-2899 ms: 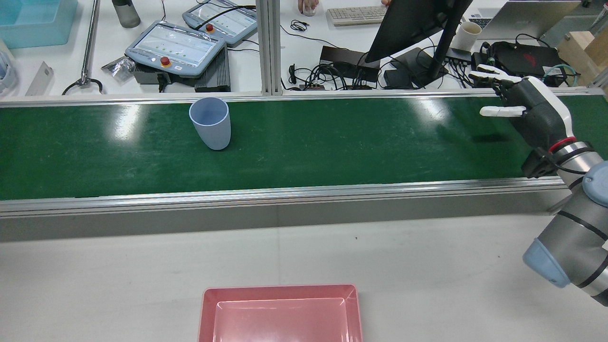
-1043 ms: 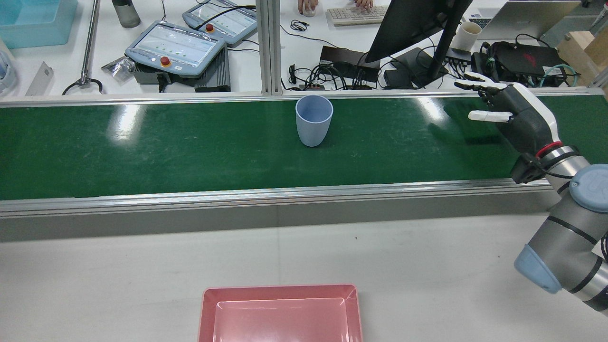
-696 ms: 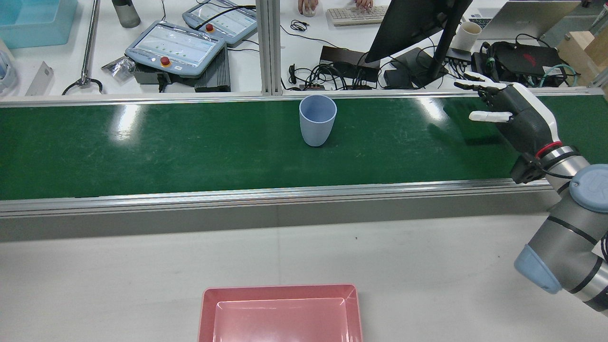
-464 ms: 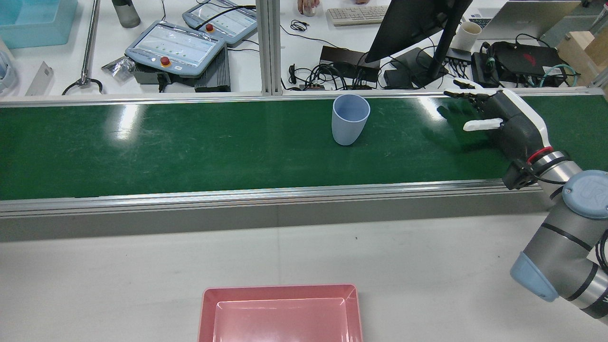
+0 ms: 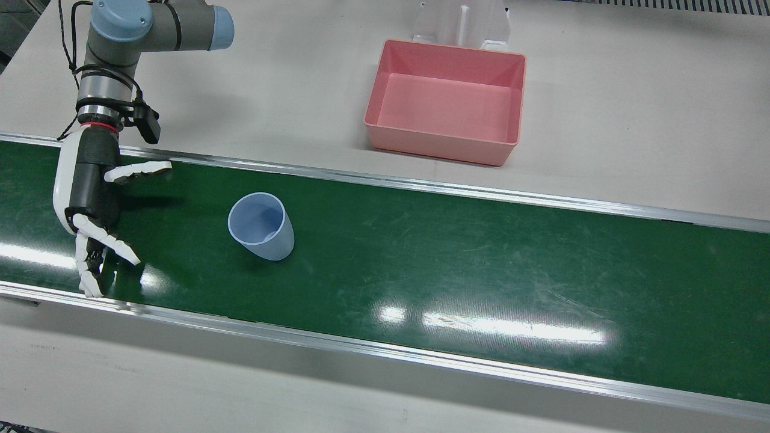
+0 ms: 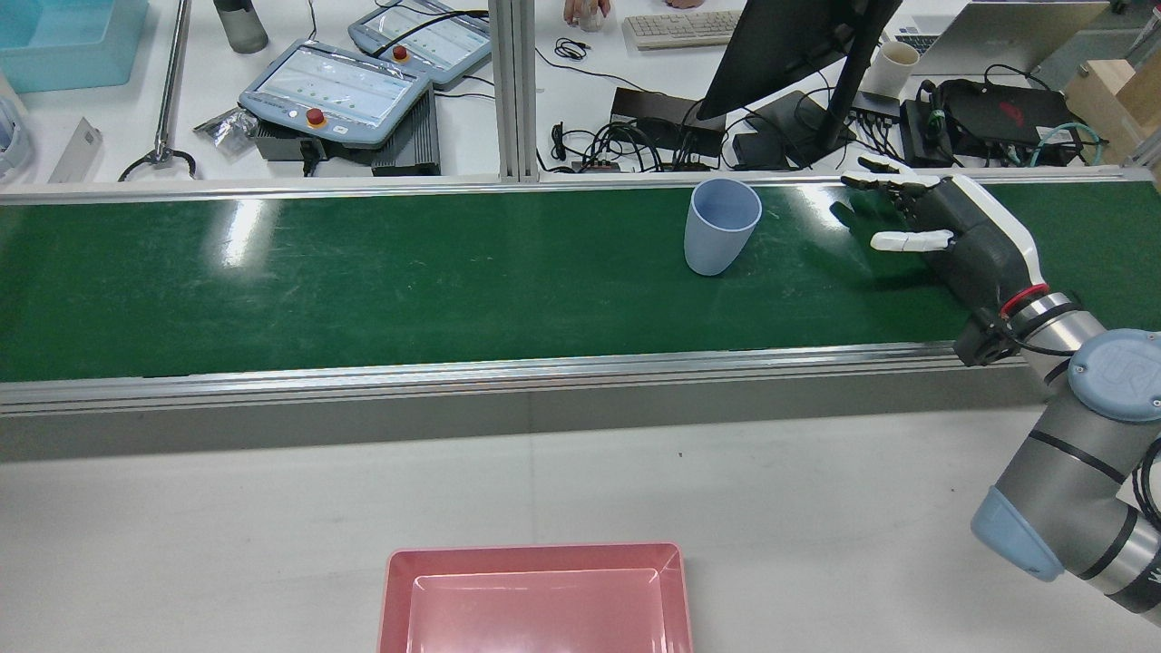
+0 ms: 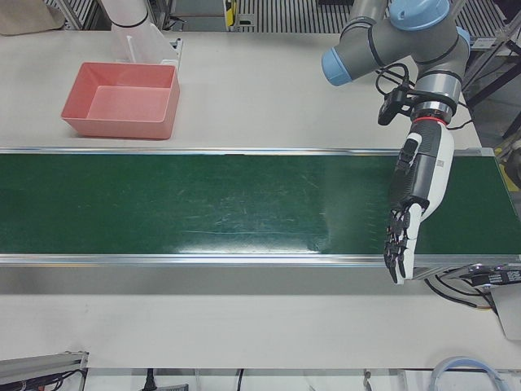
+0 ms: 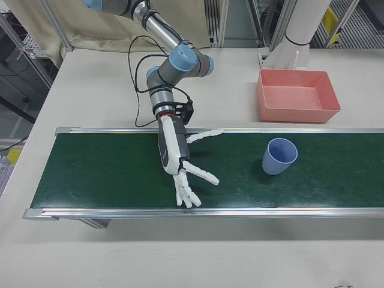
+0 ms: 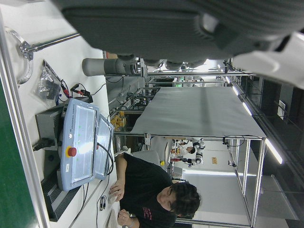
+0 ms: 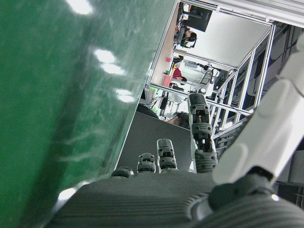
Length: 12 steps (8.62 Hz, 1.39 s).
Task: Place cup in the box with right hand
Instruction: 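Close the right hand around the light blue cup as it arrives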
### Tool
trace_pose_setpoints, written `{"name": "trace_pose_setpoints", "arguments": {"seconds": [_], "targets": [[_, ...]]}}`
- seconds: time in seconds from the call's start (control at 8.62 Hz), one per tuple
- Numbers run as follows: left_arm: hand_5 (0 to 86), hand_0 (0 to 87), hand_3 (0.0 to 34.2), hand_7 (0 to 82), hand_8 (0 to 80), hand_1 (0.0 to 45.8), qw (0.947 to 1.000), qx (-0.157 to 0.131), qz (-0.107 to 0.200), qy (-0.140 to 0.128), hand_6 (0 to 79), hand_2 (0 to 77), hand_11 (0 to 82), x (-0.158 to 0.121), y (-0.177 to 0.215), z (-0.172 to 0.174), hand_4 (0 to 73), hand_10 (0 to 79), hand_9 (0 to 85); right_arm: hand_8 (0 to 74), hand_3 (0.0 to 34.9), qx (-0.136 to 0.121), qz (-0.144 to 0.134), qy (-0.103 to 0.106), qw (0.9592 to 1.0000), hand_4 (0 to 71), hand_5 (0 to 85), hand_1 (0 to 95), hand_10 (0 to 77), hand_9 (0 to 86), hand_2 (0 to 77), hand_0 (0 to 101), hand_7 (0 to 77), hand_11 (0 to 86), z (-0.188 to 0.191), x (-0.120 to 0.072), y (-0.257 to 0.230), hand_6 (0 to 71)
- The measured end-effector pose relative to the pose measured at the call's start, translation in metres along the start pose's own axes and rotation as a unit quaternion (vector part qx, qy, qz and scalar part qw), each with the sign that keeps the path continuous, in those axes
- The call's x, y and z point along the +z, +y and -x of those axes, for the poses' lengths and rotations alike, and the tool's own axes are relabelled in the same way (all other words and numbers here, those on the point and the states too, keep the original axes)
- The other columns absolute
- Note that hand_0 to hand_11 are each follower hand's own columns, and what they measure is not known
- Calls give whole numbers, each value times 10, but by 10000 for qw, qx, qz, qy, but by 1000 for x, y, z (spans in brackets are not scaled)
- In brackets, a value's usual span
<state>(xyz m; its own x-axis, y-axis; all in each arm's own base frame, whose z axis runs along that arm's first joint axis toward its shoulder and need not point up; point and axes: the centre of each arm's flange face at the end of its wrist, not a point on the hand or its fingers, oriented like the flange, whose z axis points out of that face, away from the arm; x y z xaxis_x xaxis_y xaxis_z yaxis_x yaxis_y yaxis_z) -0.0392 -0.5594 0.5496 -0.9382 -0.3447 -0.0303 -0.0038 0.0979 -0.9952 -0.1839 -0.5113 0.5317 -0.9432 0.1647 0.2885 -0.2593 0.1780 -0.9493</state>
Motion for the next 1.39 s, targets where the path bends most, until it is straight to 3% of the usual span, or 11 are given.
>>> {"name": "trace_pose_setpoints", "arguments": {"seconds": [0.12, 0.23, 0.35, 0.58, 0.7, 0.81, 0.93, 1.04, 1.39], "targets": [[0, 0, 0, 5, 0, 5, 10000, 0, 0, 0, 5, 16, 0, 0, 0, 0, 11, 0, 0, 27, 0, -1, 2, 4, 10000, 256, 22, 16, 0, 87, 27, 459, 191, 11, 0, 0, 0, 44], [5, 0, 0, 5, 0, 5, 10000, 0, 0, 0, 5, 16, 0, 0, 0, 0, 11, 0, 0, 27, 0, -2, 4, 9, 10000, 262, 22, 54, 5, 87, 22, 460, 191, 11, -1, 0, 0, 44], [5, 0, 0, 5, 0, 5, 10000, 0, 0, 1, 5, 16, 0, 0, 0, 0, 11, 0, 0, 27, 0, -2, 6, 15, 10000, 262, 22, 22, 5, 87, 16, 461, 196, 11, -2, 0, 1, 38], [0, 0, 0, 5, 0, 5, 10000, 0, 0, -1, 5, 16, 0, 0, 0, 0, 11, 0, 0, 27, 0, 0, 10, 29, 10000, 235, 22, 93, 0, 87, 38, 443, 196, 11, -3, 0, 1, 38], [5, 0, 0, 5, 0, 5, 10000, 0, 0, 0, 5, 16, 0, 0, 0, 0, 11, 0, 0, 27, 0, 2, 12, 33, 10000, 240, 22, 44, 0, 87, 104, 442, 196, 11, -4, 0, 1, 38], [5, 0, 0, 5, 0, 5, 10000, 0, 0, 2, 0, 16, 0, 0, 0, 0, 11, 0, 0, 27, 0, 3, 12, 35, 10000, 240, 22, 44, 0, 87, 104, 442, 196, 11, -4, 0, 1, 38], [5, 0, 0, 5, 0, 5, 10000, 0, 0, 4, 0, 16, 0, 0, 0, 0, 11, 0, 0, 27, 0, 2, 14, 40, 10000, 267, 22, 16, 5, 87, 22, 458, 196, 11, -4, -1, 2, 38], [5, 0, 0, 5, 0, 5, 10000, 0, 0, 4, 5, 16, 0, 0, 0, 0, 11, 0, 0, 27, 0, 4, 18, 44, 10000, 278, 22, 49, 5, 87, 16, 464, 196, 11, -5, 0, 2, 38], [5, 0, 0, 5, 0, 5, 10000, 0, 0, 1, 5, 16, 0, 0, 0, 0, 11, 0, 0, 27, 0, 12, 34, 45, 10000, 289, 22, 27, 5, 87, 16, 465, 202, 11, -6, 2, 4, 38]]}}
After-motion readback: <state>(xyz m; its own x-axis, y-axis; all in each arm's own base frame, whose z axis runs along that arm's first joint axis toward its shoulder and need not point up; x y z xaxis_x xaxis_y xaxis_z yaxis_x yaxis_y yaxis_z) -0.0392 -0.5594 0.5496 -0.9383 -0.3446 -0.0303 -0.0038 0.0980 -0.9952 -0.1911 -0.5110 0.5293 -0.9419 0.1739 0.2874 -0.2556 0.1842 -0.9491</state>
